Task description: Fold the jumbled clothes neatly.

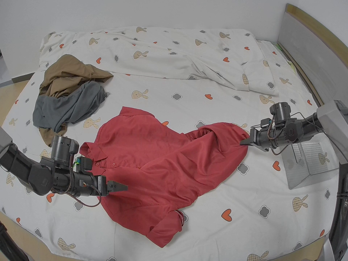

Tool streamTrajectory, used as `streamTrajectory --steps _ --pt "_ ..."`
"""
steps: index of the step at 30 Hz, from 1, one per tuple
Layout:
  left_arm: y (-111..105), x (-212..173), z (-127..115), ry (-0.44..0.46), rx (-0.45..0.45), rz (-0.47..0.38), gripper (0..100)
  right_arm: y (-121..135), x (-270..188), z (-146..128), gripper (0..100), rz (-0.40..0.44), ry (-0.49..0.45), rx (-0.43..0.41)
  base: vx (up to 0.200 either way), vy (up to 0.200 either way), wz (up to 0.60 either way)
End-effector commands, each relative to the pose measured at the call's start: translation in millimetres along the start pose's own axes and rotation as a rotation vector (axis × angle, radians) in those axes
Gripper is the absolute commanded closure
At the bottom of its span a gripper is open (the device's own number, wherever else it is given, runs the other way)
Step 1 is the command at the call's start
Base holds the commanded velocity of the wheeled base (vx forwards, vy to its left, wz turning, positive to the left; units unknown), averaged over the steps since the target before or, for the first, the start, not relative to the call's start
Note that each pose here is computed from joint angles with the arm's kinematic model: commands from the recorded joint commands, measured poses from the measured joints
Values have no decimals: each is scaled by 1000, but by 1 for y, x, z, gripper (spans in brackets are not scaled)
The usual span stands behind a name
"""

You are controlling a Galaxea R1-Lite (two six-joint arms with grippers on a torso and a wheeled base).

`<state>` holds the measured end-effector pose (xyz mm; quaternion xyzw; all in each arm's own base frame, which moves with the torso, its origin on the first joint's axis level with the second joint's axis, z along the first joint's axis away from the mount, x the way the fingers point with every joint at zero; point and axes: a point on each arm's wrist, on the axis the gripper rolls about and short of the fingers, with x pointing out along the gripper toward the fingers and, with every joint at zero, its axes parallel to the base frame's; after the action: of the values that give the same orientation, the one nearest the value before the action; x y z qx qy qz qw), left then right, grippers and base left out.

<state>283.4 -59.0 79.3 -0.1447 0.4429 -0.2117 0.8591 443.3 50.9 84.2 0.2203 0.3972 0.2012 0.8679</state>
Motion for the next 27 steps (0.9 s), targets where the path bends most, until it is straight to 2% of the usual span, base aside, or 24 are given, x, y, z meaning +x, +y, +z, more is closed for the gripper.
streamTrajectory --steps 1,5,8,13,19,27 --pt "17 38 -3 76 -36 70 0 20 -53 -9 100 -3 -23 -9 0 0 0" --pt "20 45 -3 88 -42 73 0 25 -72 -21 100 -11 -15 0 0 0 0" --pt "22 47 -3 97 -47 79 0 27 -94 -41 100 -26 8 20 0 0 0" --pt "24 50 -3 104 -52 83 0 27 -114 -50 100 -35 -4 31 0 0 0" --pt "26 53 -3 133 -60 153 0 36 -140 -65 100 -37 -18 31 0 0 0" --pt "23 48 0 217 -83 169 0 23 -154 -72 100 -71 -34 69 0 0 0"
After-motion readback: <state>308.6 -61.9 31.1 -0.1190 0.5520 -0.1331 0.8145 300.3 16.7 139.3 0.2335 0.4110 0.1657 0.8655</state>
